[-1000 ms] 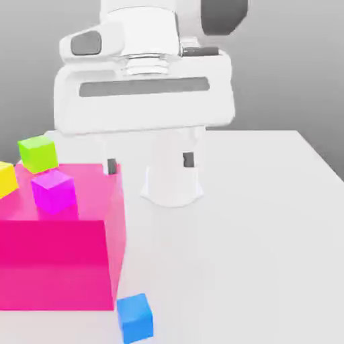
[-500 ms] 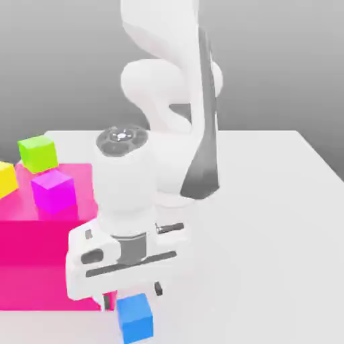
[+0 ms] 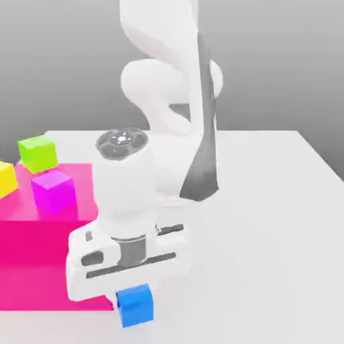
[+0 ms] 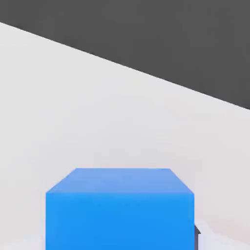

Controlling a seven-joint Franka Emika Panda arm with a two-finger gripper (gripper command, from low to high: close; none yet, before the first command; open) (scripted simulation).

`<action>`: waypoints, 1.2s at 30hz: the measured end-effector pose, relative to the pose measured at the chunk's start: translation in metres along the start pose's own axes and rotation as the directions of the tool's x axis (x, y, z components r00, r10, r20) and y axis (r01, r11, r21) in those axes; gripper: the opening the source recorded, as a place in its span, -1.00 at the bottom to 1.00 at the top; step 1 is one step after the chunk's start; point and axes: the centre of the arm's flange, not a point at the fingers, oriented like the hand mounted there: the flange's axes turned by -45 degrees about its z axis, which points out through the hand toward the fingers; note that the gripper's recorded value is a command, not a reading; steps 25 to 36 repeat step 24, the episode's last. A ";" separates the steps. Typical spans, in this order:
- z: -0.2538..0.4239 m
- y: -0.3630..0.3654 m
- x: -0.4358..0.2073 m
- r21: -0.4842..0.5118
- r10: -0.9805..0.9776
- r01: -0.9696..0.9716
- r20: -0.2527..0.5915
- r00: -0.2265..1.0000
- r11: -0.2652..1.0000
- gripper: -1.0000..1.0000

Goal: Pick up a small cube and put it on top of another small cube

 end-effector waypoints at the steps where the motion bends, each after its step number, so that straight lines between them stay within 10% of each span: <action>1: -0.019 0.010 0.003 0.002 0.006 -0.006 -0.018 1.000 1.000 -1.00; 16: -0.230 0.088 -0.123 -0.012 0.555 -0.555 0.050 0.831 0.832 -1.00; 20: -0.191 0.085 -0.131 -0.022 0.581 -0.581 0.048 0.812 0.814 -1.00; 21: -0.180 0.085 -0.132 -0.023 0.582 -0.582 0.048 0.812 0.813 1.00; 36: -0.180 0.085 -0.132 -0.023 0.582 -0.582 0.048 0.812 0.813 1.00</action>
